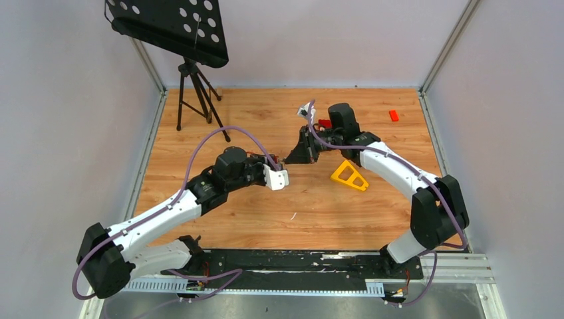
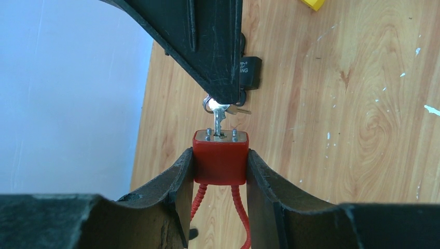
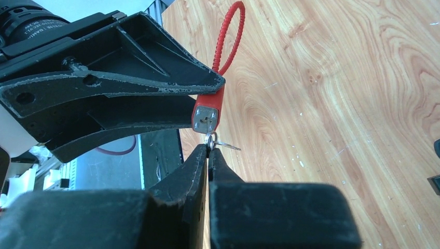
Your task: Unlock with the key
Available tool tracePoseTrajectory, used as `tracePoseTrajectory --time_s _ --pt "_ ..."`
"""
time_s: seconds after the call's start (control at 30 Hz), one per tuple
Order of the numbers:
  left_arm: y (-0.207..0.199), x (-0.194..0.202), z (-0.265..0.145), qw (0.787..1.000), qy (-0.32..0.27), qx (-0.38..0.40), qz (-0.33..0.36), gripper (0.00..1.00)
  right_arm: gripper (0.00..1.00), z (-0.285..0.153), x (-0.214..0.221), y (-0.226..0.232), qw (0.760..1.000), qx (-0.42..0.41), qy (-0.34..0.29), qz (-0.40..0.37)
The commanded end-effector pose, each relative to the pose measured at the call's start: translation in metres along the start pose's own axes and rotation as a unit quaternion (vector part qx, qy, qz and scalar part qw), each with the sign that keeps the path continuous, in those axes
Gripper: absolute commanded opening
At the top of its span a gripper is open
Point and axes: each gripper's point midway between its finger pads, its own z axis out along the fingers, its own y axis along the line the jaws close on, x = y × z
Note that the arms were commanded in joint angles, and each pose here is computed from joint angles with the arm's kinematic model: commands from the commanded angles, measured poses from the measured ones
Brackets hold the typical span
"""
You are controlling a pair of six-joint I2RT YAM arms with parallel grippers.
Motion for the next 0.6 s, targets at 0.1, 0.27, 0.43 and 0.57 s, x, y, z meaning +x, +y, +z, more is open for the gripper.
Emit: tracePoseTrajectory --time_s 0.1,0.27,0.43,0.57 --pt "0.003 -0.030 -0.001 0.997 -0.052 -0.005 0.054 0.00 0.00 0.007 -0.012 -0.005 1.000 -0.001 -0.008 0.013" --pt "0.001 -0.029 -0.003 0.996 -0.054 -0.003 0.066 0.00 0.00 0.012 -0.011 -0.010 1.000 -0.007 -0.002 0.028" --pt "0.001 -0.030 -0.001 0.997 -0.056 -0.003 0.054 0.00 0.00 0.018 -0.007 -0.011 0.999 -0.018 0.001 0.035" --pt "0.003 -0.027 0.001 0.998 -0.046 -0.010 0.037 0.00 0.00 0.023 -0.005 -0.008 0.999 -0.028 0.002 0.033"
